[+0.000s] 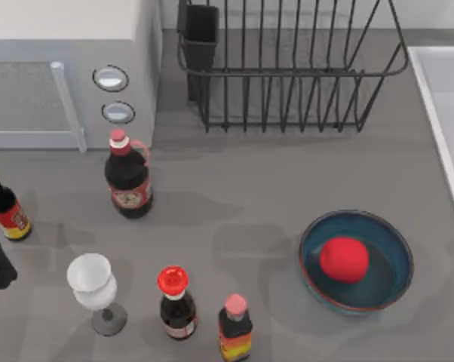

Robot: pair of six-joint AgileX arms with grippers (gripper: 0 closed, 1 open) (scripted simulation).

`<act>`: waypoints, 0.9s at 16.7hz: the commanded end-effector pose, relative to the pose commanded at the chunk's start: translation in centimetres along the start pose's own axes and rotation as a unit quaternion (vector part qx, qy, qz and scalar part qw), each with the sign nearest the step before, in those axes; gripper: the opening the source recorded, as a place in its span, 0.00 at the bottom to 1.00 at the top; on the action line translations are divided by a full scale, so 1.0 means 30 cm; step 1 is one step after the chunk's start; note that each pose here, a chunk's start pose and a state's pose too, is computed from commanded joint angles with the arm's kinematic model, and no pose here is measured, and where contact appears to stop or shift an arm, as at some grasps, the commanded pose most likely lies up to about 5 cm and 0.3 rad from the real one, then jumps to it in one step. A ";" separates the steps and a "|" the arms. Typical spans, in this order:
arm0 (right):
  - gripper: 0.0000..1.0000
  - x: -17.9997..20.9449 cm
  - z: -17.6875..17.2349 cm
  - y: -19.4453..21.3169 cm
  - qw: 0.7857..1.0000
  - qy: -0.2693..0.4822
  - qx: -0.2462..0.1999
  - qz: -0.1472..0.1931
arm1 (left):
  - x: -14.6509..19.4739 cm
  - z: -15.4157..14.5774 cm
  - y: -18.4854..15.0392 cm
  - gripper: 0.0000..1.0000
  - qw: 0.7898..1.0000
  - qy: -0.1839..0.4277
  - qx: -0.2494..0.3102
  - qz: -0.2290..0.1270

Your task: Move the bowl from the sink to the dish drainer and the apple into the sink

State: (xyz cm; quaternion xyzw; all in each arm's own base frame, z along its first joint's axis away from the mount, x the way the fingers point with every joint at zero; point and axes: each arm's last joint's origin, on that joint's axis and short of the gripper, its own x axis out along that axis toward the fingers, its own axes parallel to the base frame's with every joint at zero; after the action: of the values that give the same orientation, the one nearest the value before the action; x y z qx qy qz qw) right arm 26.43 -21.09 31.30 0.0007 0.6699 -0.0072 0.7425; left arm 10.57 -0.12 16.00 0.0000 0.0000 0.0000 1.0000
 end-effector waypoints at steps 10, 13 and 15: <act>0.00 -0.154 -0.250 0.100 1.000 -0.001 -0.002 0.004 | 0.000 0.000 0.000 1.00 1.000 0.000 0.000 0.000; 0.00 -0.155 -0.236 0.103 1.000 -0.003 -0.004 -0.003 | 0.000 0.000 0.000 1.00 1.000 0.000 0.000 0.000; 0.00 -0.157 -0.190 0.121 0.999 -0.015 -0.013 -0.030 | 0.000 0.000 0.000 1.00 1.000 0.000 0.000 0.000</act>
State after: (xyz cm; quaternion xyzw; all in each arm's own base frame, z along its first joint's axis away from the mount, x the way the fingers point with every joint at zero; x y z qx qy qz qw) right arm 20.31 -17.37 35.35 -0.0294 0.6583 -0.0204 0.7519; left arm 10.57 -0.12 16.00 0.0000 0.0000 0.0000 1.0000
